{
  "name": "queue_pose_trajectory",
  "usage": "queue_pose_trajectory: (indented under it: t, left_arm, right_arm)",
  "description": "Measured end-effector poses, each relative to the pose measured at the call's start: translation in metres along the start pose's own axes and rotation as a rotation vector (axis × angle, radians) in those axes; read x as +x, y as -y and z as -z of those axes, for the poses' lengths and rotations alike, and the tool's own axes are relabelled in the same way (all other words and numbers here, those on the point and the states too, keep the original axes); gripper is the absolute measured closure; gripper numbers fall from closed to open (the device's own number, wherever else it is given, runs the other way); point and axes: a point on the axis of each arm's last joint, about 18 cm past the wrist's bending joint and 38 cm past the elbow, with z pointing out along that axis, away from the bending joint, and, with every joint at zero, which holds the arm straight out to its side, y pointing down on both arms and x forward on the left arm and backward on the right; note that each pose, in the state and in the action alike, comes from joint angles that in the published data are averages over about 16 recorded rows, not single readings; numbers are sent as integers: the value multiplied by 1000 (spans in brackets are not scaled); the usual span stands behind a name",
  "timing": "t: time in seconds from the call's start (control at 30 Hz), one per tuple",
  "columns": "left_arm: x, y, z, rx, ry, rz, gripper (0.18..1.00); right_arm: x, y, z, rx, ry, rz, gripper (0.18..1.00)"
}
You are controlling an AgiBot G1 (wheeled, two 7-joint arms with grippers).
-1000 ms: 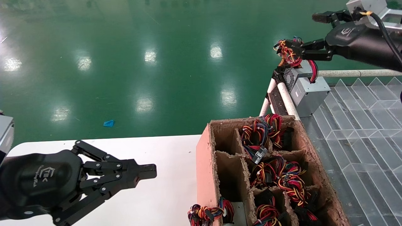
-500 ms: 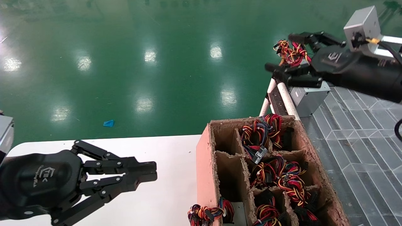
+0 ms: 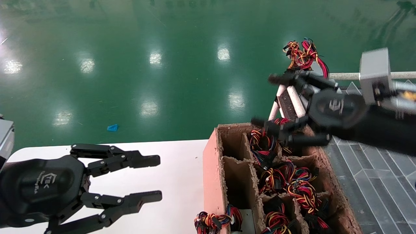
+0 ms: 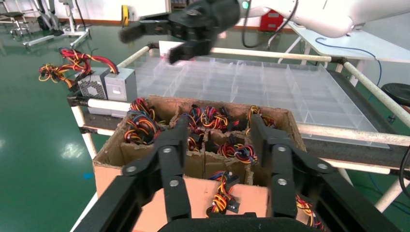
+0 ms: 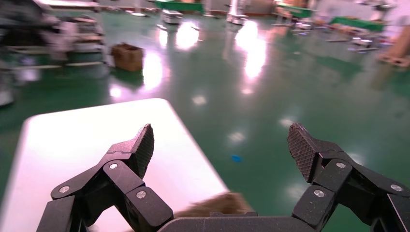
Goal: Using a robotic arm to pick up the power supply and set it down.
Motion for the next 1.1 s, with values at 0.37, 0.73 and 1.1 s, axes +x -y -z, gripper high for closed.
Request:
queue_pose_trajectory:
  t: [0.37,0.73,1.1]
  left_arm:
    - [0,0,0,0,0,0,535]
    - [0,0,0,0,1,0,307]
    - [0,0,0,0,1,0,200]
  right_arm:
    - [-72,4,4,35,224,-86,179]
    - [-101,7,7,46,316,-120,179]
    - [-95,7,7,44,297,-115,179]
